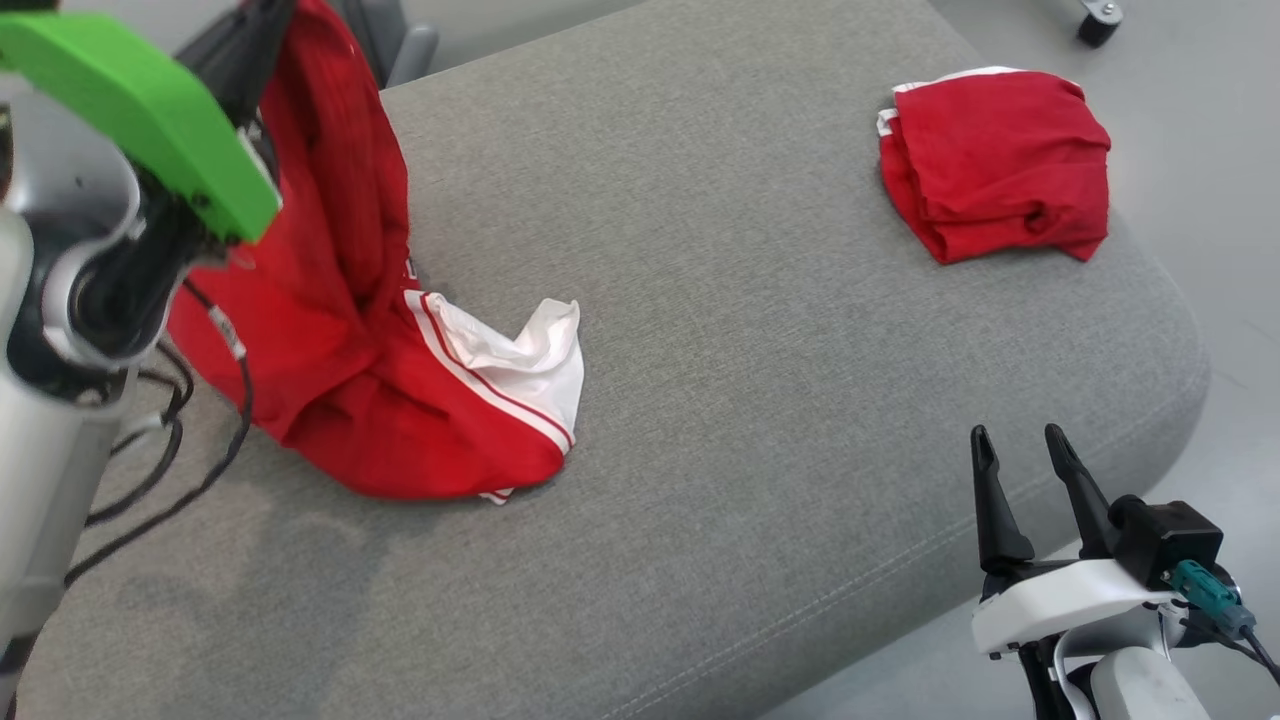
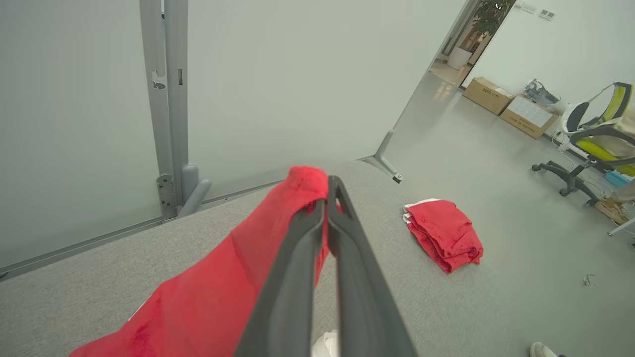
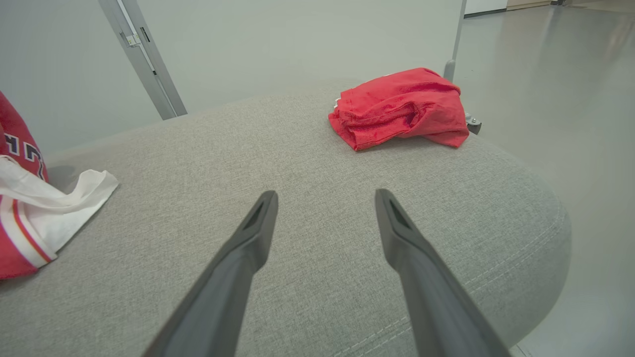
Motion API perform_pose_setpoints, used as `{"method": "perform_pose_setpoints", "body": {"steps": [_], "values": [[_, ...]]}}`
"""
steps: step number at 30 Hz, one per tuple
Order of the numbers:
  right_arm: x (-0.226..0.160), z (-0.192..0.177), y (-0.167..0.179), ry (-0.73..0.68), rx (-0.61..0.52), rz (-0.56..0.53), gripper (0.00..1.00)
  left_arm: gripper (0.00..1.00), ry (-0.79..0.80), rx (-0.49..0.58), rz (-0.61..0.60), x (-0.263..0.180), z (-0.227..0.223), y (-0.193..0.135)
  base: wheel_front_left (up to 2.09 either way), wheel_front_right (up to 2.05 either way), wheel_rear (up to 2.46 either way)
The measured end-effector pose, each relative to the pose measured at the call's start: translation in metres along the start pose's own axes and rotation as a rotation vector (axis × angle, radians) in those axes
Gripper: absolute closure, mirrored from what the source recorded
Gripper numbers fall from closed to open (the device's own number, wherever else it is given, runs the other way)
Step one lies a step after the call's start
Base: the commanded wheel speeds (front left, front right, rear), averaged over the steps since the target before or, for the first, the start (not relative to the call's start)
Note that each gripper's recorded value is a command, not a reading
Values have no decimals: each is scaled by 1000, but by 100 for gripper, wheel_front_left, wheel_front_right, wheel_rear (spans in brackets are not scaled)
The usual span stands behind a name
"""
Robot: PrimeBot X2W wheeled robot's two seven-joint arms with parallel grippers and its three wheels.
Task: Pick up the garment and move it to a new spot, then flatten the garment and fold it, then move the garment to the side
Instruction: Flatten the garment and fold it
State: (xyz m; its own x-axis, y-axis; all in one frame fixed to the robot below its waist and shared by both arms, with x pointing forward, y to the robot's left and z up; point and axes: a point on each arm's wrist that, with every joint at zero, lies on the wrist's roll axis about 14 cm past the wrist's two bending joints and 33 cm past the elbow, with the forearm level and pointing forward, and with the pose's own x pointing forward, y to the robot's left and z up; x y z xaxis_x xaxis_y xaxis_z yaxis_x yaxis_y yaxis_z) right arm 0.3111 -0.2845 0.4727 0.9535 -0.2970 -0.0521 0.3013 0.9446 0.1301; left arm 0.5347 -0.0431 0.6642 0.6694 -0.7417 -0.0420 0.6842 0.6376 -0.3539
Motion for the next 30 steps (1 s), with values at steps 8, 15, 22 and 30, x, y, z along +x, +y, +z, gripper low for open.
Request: {"method": "perform_pose_setpoints", "body": {"steps": [8,15,22,30], "values": [[11,-5,16,12,-27,54,0,100,224,-60,193,-100,-106,62,0,0,0],[26,-15,48,32,-51,150,0,100,333,-292,468,-204,-211,98,0,0,0],[45,-20,84,36,-77,257,0,100,264,-429,648,-248,-260,118,0,0,0],[52,-33,99,71,-102,314,0,100,255,-415,786,-287,-292,137,0,0,0]]}}
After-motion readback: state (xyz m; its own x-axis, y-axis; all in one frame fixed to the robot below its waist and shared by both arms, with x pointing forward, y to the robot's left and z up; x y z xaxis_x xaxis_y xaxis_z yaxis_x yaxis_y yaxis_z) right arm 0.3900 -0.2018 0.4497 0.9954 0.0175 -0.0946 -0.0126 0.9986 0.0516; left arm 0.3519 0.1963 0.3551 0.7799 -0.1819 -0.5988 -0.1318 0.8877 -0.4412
